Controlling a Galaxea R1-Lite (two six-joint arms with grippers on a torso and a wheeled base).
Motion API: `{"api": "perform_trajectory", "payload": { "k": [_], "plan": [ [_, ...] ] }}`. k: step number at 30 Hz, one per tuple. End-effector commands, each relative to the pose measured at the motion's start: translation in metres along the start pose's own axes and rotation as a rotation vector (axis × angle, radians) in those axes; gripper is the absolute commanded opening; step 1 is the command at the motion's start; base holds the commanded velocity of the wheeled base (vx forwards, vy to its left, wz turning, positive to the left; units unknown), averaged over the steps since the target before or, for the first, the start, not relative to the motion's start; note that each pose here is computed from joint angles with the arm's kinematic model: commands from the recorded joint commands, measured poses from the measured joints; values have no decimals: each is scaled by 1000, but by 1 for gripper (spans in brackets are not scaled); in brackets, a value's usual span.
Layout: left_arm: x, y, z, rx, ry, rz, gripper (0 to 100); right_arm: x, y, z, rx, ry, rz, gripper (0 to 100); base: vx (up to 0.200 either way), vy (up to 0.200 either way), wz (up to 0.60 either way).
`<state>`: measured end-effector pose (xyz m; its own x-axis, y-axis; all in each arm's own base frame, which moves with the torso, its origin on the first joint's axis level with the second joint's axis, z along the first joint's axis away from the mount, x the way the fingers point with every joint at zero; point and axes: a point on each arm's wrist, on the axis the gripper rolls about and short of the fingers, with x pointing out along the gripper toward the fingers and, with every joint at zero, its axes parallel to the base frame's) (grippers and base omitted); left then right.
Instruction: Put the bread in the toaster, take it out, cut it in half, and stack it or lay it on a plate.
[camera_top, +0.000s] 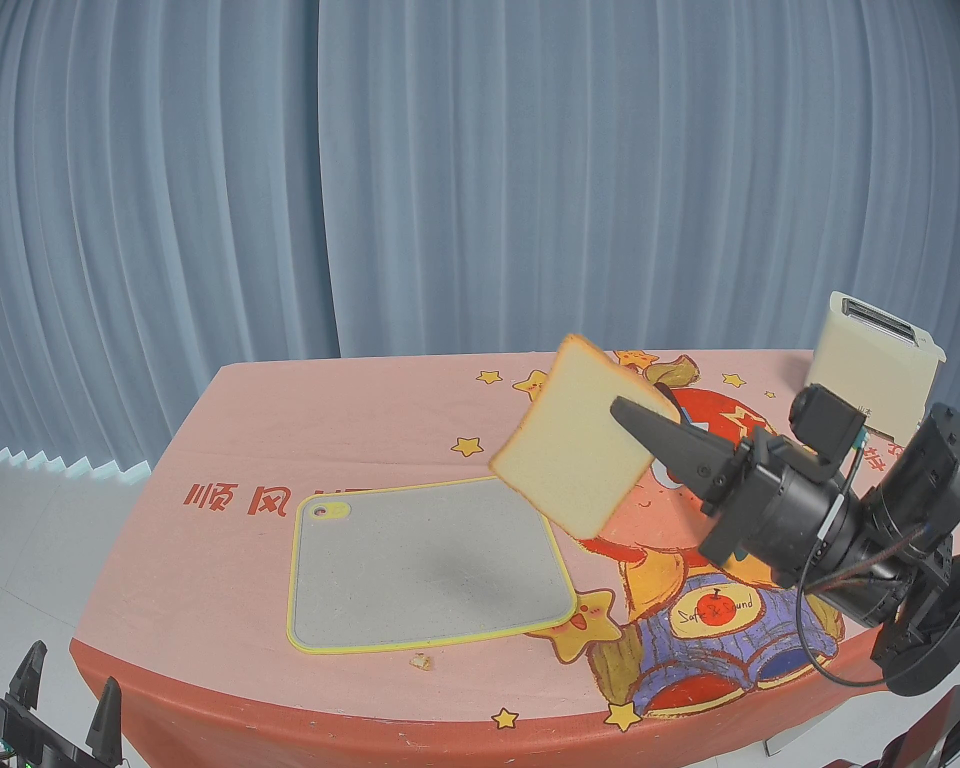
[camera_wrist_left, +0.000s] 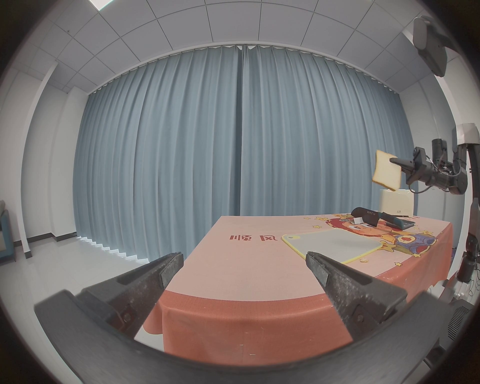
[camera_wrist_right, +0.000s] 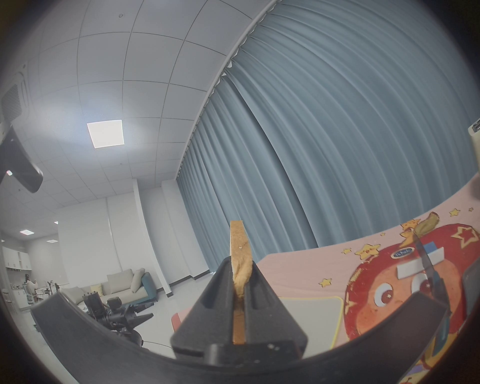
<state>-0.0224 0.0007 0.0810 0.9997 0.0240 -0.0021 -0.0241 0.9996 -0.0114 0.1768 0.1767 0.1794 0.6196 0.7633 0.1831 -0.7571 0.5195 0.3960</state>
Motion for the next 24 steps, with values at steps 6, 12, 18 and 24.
{"api": "perform_trajectory", "payload": {
  "k": [6, 12, 18, 24],
  "plan": [
    [1, 0, -5, 0, 18, 1, 100, 30, -10, 2, 18, 34, -13, 0, 0, 0, 0],
    [1, 0, -5, 0, 18, 1, 100, 35, -18, -7, 21, 51, -45, 0, 0, 0, 0],
    [1, 0, -5, 0, 18, 1, 100, 51, -26, -13, 122, 46, -76, 0, 0, 0, 0],
    [1, 0, -5, 0, 18, 1, 100, 68, -37, -18, 209, 11, -137, 0, 0, 0, 0]
  ]
}}
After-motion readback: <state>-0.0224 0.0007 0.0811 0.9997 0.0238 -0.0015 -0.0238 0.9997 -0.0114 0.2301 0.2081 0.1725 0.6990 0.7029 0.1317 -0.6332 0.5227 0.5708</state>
